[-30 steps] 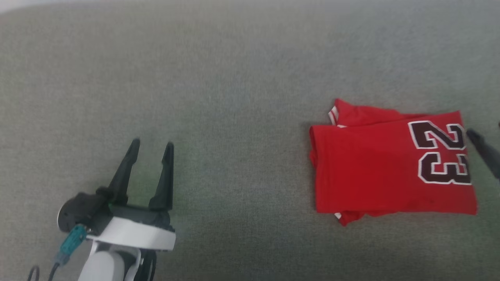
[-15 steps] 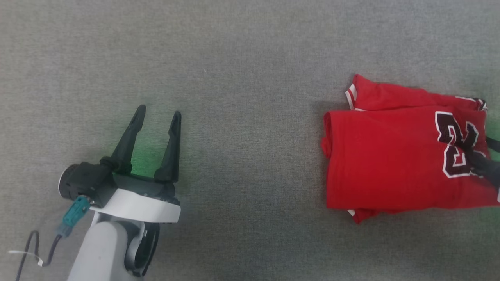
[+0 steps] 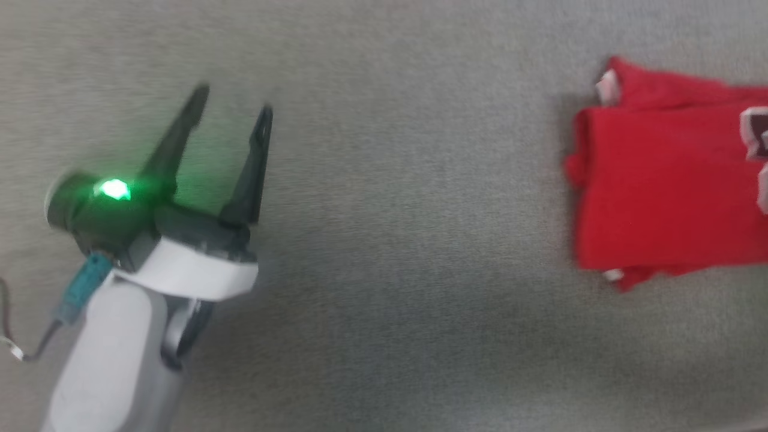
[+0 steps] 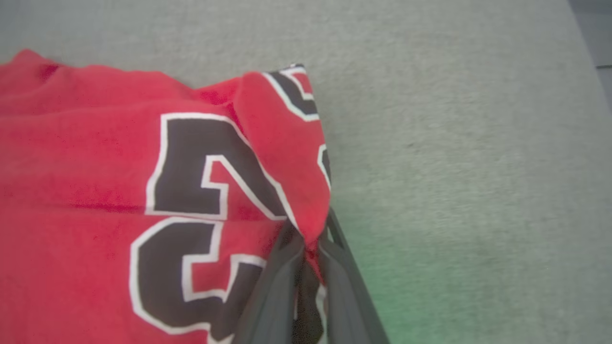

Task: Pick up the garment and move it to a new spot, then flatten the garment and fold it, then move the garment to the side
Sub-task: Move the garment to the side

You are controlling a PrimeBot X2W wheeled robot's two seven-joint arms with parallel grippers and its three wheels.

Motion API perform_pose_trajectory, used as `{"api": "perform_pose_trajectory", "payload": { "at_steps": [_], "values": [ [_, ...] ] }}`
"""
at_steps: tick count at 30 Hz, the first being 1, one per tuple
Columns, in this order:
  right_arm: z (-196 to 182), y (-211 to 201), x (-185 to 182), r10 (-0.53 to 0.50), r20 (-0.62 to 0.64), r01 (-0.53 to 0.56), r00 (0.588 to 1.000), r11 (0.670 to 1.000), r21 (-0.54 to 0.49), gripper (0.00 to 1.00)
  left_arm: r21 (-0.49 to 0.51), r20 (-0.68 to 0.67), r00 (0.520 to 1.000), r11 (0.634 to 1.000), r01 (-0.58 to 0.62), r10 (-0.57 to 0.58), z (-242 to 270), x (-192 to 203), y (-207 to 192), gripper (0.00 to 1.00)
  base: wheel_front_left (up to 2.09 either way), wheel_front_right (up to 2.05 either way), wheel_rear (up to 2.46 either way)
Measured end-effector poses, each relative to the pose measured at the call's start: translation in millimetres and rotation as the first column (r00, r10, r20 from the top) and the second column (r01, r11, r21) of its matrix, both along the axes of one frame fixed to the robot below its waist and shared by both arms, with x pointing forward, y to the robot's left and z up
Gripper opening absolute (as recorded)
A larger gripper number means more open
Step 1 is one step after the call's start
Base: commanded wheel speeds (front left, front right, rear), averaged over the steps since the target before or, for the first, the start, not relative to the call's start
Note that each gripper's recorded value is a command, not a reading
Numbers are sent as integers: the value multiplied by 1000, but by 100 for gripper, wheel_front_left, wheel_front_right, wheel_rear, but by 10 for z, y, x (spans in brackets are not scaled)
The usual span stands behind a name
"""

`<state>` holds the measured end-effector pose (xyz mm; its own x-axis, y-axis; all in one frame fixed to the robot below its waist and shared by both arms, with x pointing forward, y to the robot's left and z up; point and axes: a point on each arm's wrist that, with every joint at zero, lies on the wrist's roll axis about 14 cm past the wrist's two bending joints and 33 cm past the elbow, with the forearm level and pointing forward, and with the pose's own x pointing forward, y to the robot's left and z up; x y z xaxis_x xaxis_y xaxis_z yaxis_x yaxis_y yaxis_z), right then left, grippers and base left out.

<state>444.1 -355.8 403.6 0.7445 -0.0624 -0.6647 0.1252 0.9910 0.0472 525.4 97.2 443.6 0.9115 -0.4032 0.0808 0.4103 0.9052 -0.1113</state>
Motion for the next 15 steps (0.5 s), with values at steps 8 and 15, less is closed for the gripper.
{"api": "perform_pose_trajectory", "payload": {
  "at_steps": [8,15],
  "values": [
    [137,-960,45,-183,106,202,977,956,-213,0,6,106,983,989,148,-148,-18,458,-452,100,0,0,0],
    [194,-1459,171,-249,202,306,947,891,-335,0,-9,171,962,976,218,-213,-54,689,-707,100,0,0,0]
  ]
}}
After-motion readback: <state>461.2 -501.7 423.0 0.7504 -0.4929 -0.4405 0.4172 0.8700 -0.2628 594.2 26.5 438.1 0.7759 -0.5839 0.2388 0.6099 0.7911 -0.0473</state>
